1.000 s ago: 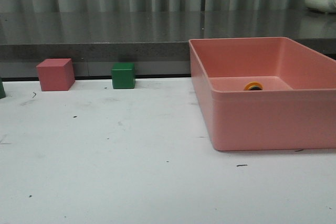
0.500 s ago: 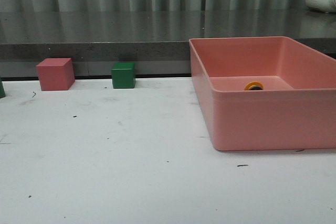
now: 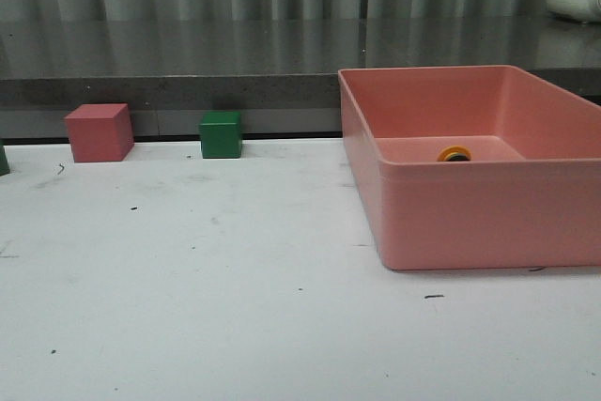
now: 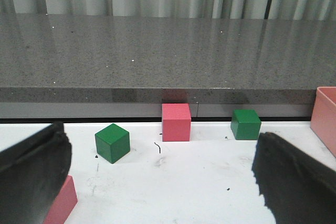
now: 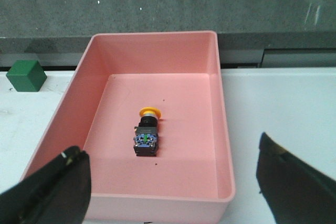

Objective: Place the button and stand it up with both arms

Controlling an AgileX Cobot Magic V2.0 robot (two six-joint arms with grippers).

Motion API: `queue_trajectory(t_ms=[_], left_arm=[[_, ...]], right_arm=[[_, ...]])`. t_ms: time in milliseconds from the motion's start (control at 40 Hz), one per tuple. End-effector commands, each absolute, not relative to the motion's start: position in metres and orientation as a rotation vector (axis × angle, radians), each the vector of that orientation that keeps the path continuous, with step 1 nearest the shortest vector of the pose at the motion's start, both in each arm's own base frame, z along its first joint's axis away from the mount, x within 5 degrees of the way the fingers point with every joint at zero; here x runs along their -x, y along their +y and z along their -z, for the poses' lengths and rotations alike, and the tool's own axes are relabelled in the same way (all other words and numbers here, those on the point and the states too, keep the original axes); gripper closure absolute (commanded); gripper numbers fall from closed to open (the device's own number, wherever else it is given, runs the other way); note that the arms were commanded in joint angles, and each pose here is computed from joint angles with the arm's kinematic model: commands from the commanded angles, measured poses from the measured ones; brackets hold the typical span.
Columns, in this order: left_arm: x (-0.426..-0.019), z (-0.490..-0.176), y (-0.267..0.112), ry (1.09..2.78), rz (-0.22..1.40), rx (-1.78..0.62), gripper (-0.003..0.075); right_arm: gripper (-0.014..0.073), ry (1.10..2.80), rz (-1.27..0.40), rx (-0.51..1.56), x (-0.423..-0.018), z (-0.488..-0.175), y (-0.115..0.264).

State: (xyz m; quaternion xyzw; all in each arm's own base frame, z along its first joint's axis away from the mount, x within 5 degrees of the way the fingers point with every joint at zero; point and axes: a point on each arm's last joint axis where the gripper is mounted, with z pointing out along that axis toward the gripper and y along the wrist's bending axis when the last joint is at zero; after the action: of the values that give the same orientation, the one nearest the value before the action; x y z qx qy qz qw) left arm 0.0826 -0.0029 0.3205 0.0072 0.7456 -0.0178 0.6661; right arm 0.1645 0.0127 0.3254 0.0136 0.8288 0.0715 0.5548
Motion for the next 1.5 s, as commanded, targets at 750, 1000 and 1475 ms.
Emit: queue_trajectory(t_ms=[750, 1000, 1475], left_arm=[[-0.083, -0.339, -0.003, 1.582, 0.053, -0.010, 0.0049], [-0.083, -0.339, -0.003, 1.582, 0.053, -0.010, 0.0049], [-0.083, -0.339, -0.003, 1.582, 0.053, -0.010, 0.0049]], right_arm=[[-0.0032, 2.522, -0.274, -0.064, -0.406, -0.248, 0.078], [-0.0032, 2.574, -0.231, -0.086, -0.425, -0.225, 0.079], [0.0342, 2.634, -0.222, -0.086, -0.431, -0.211, 0.080]])
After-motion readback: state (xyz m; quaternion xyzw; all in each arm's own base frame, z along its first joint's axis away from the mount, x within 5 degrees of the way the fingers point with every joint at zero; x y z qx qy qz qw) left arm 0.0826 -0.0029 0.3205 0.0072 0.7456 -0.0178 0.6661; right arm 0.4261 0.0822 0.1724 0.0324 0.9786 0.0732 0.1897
